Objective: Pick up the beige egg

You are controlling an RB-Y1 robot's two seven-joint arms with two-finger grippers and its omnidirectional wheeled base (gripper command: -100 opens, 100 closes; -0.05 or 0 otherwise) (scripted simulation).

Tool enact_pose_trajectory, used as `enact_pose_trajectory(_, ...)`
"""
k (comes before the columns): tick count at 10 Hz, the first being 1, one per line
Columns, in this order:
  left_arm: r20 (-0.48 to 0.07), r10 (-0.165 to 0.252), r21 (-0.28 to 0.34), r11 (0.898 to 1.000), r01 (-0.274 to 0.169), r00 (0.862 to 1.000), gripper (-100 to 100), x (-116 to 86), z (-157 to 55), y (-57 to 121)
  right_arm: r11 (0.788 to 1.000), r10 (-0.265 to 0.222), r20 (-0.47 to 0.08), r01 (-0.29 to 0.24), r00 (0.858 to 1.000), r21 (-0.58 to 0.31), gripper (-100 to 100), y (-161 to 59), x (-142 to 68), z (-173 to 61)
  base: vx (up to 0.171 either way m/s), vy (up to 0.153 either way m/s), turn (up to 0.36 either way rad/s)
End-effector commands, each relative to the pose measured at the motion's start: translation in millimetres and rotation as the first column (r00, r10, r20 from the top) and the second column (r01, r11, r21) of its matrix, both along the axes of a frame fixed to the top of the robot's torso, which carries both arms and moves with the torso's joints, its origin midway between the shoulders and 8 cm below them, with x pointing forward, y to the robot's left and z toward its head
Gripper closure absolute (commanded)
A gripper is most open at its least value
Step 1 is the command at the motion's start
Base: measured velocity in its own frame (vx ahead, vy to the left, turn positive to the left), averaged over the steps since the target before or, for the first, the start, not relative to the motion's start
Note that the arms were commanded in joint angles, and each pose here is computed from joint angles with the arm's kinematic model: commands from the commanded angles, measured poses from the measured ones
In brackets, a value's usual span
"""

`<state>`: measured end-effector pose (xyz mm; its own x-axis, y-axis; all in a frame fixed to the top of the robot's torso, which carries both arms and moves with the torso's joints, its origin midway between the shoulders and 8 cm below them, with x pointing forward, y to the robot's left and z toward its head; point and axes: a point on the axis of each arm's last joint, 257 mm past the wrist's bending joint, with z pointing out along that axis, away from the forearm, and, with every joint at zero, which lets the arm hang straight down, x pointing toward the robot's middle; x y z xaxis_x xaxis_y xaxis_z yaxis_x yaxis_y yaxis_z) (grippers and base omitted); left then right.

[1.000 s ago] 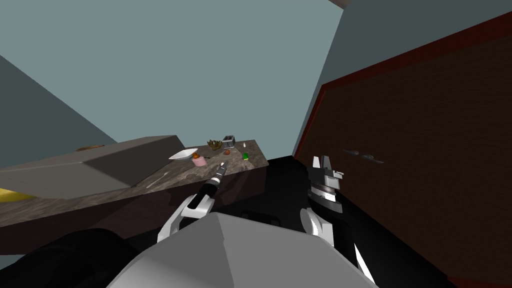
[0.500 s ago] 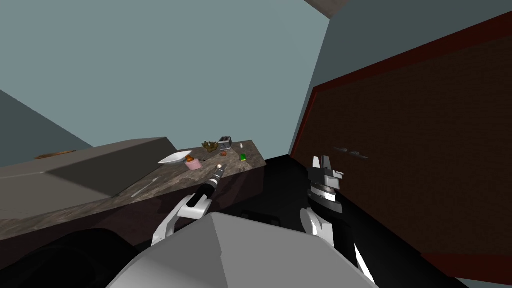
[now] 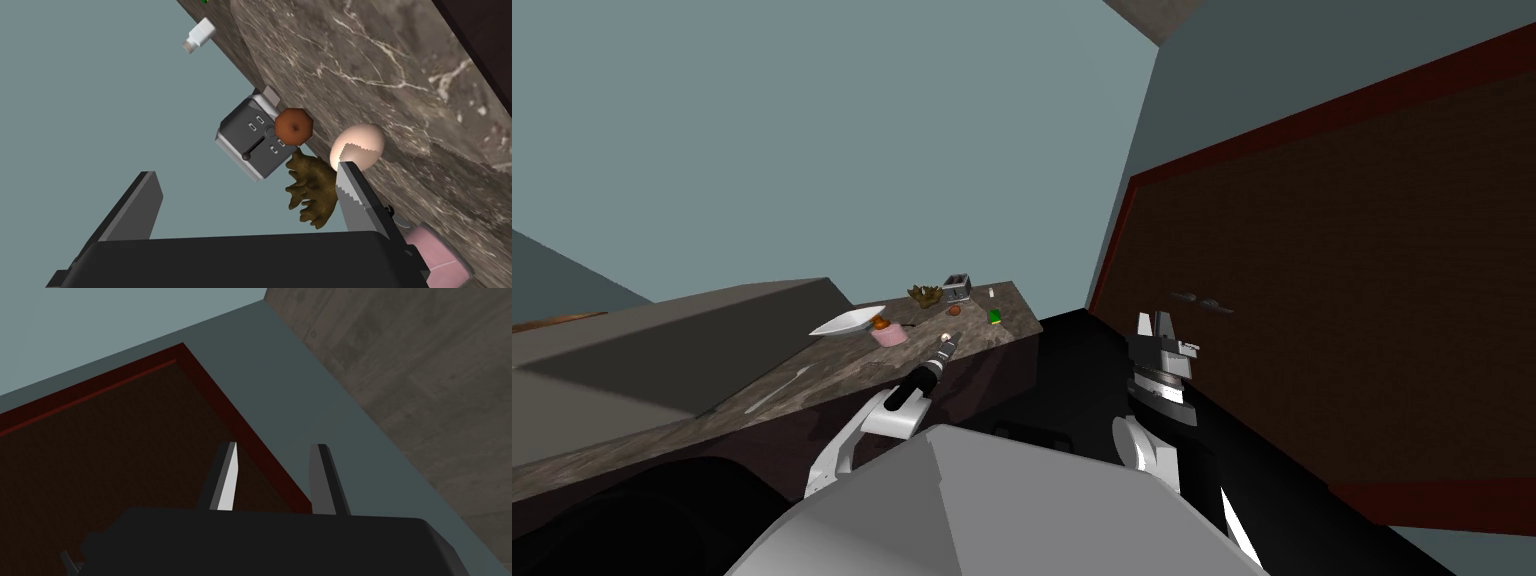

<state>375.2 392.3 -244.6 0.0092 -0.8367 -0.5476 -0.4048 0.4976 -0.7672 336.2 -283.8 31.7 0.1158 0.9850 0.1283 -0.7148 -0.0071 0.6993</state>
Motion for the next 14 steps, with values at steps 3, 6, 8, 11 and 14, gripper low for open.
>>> enact_pose_trajectory(3, -0.102, 0.046, 0.039, 0.998, -0.042, 0.994, -100, -15.8, -19.7, 23.5, 1.000, 0.000, 0.000, 0.000, 1.000, 0.000, 0, 0.0, 0.0, 0.0, 0.042, 0.037, -0.091)
enact_pose_trajectory(6, -0.171, 0.082, 0.073, 0.995, -0.071, 0.982, -100, -28.0, -30.6, 41.8, 1.000, 0.000, 0.000, 0.000, 1.000, 0.000, 0, 0.0, 0.0, 0.0, 0.040, 0.043, -0.080)
enact_pose_trajectory(8, -0.202, 0.101, 0.089, 0.992, -0.084, 0.974, -100, -34.2, -35.1, 50.4, 1.000, 0.000, 0.000, 0.000, 1.000, 0.000, 0, 0.0, 0.0, 0.0, 0.045, 0.041, -0.081)
enact_pose_trajectory(11, -0.278, 0.150, 0.134, 0.984, -0.116, 0.949, -100, -51.4, -45.4, 72.8, 1.000, 0.000, 0.000, 0.000, 1.000, 0.000, 0, 0.0, 0.0, 0.0, 0.052, 0.050, -0.091)
enact_pose_trajectory(14, -0.337, 0.191, 0.166, 0.976, -0.141, 0.922, -100, -67.0, -54.3, 89.7, 1.000, 0.000, 0.000, 0.000, 1.000, 0.000, 0, -0.1, 0.0, 0.0, 0.043, 0.078, -0.070)
